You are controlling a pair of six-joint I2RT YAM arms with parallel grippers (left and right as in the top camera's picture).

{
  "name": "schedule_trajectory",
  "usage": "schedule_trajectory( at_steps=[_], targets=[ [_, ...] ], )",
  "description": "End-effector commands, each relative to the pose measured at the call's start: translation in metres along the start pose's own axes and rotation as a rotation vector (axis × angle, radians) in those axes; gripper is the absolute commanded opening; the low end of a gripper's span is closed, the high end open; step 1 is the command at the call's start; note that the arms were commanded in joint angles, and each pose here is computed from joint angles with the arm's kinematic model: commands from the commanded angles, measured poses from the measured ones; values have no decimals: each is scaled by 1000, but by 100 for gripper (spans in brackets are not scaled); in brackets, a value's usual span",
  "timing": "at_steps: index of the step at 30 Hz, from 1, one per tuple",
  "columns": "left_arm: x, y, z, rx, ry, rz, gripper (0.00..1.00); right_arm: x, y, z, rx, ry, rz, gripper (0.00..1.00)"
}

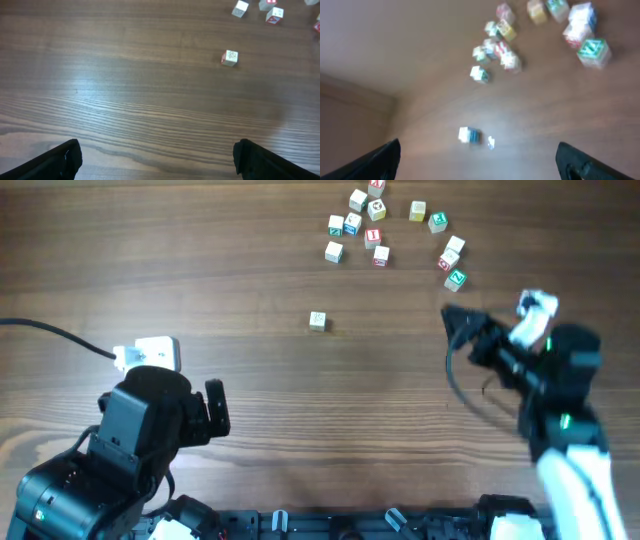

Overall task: Form a horizontal line
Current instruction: 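Reach the right arm into the cluster and grasp the red '1' block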

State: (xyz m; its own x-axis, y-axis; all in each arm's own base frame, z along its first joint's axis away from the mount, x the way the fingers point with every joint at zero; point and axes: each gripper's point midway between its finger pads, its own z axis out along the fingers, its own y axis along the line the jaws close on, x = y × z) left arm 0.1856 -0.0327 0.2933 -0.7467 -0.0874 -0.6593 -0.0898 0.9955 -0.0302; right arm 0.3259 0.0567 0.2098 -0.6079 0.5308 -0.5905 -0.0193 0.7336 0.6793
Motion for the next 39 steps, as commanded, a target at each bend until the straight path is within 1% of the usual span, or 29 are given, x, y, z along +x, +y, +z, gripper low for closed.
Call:
schedule_trajectory(
  at_steps=[1,4,6,8,12,15,17,23,26,28,30,34,36,39],
  targets=[
    [-1,3,0,-13,-7,-20,100,-41,10,32,63,87,-135,100],
    [-1,3,0,-13,-7,-20,100,-63,8,63,160,167,-151,99],
    [-1,3,0,-13,-7,-20,100,-72,9,79,199,194,-154,99],
    [-1,3,0,-13,-7,-20,100,-76,18,94,168,204,-185,100],
    [-1,3,0,-13,-7,-20,100,-102,31,113,107,91,-220,100],
    [-1,3,0,-13,-7,-20,100,-120,44,128,79,-4,-302,100],
    [-1,3,0,-13,-7,-20,100,-113,43,155,101,4,-327,99],
    [-1,3,0,-13,-7,-20,100,-80,38,236,106,161,-478,99],
    [-1,3,0,-13,-7,-20,100,-56,25,275,126,241,-554,99],
    [-1,3,0,-13,-7,-20,100,-43,5,296,199,256,-590,96],
    [-1,3,0,-13,-7,-20,100,-29,-8,310,239,274,-636,92],
    [-1,3,0,-13,-7,-20,100,-9,-24,330,274,284,-702,90],
    [-1,3,0,-13,-7,-20,100,-6,-32,338,300,270,-711,87],
    [-1,3,0,-13,-7,-20,100,-3,-38,347,298,253,-690,79]
  ],
)
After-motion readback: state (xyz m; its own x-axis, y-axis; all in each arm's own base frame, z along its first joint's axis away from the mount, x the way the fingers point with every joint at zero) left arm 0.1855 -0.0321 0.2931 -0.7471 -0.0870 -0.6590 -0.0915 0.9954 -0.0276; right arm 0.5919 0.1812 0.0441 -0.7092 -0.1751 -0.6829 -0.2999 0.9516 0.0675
